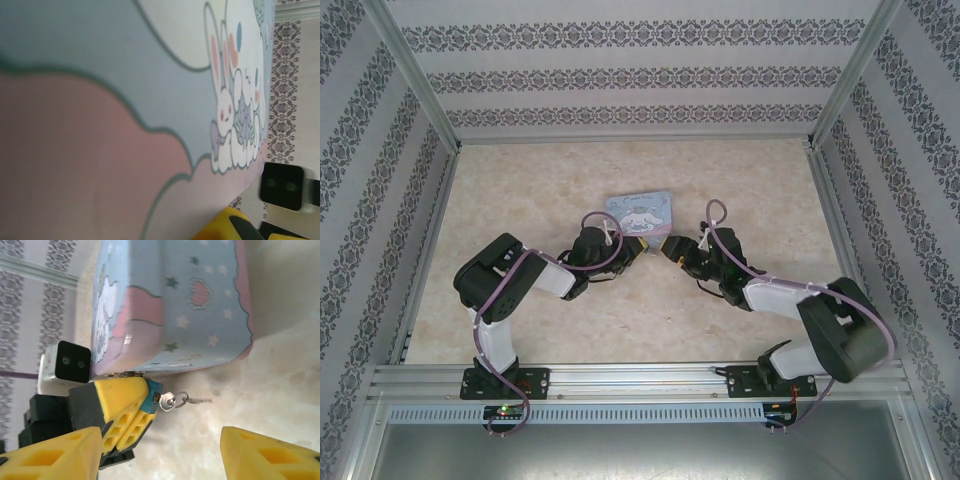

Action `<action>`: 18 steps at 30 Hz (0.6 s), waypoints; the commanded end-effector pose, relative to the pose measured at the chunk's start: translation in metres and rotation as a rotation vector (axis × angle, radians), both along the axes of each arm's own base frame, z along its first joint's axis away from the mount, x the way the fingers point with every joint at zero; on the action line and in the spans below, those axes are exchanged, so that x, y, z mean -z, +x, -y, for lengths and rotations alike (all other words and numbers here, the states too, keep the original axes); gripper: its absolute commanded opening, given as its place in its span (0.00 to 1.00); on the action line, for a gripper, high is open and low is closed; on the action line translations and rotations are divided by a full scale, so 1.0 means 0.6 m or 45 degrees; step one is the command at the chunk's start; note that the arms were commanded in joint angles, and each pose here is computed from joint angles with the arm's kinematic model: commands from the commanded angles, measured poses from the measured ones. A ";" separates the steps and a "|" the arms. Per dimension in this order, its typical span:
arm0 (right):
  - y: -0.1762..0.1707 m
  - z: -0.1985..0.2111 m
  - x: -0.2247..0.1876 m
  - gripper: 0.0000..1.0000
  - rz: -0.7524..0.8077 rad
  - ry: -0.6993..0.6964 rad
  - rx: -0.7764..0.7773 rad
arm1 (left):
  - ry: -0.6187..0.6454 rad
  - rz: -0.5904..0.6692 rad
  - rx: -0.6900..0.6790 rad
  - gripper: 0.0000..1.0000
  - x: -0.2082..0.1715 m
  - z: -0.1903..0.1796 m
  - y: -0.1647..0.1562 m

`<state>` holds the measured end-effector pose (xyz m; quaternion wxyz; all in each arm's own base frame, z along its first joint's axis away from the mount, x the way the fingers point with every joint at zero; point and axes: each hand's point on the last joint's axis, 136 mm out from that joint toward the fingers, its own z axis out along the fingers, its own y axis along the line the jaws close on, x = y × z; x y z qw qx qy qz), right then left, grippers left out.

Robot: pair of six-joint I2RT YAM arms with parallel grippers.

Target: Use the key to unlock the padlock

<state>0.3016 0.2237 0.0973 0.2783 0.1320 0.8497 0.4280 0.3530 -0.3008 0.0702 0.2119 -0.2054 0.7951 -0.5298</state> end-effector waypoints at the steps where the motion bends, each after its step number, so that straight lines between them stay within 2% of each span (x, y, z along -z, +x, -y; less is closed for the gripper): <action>1: -0.020 0.021 0.018 0.63 0.129 -0.505 -0.139 | 0.006 0.003 0.055 0.00 -0.026 0.005 0.000; 5: -0.021 0.018 0.017 0.60 0.256 -0.761 -0.207 | 0.029 -0.034 0.088 0.00 -0.028 0.009 -0.005; 7: -0.018 0.020 0.023 0.55 0.294 -0.859 -0.220 | 0.034 -0.050 0.108 0.00 -0.032 0.013 -0.007; 13: -0.018 -0.002 0.039 0.43 0.399 -0.985 -0.327 | 0.046 -0.079 0.150 0.00 -0.043 0.018 -0.014; 18: -0.020 -0.024 0.050 0.42 0.454 -1.022 -0.406 | 0.051 -0.080 0.171 0.00 -0.051 0.020 -0.016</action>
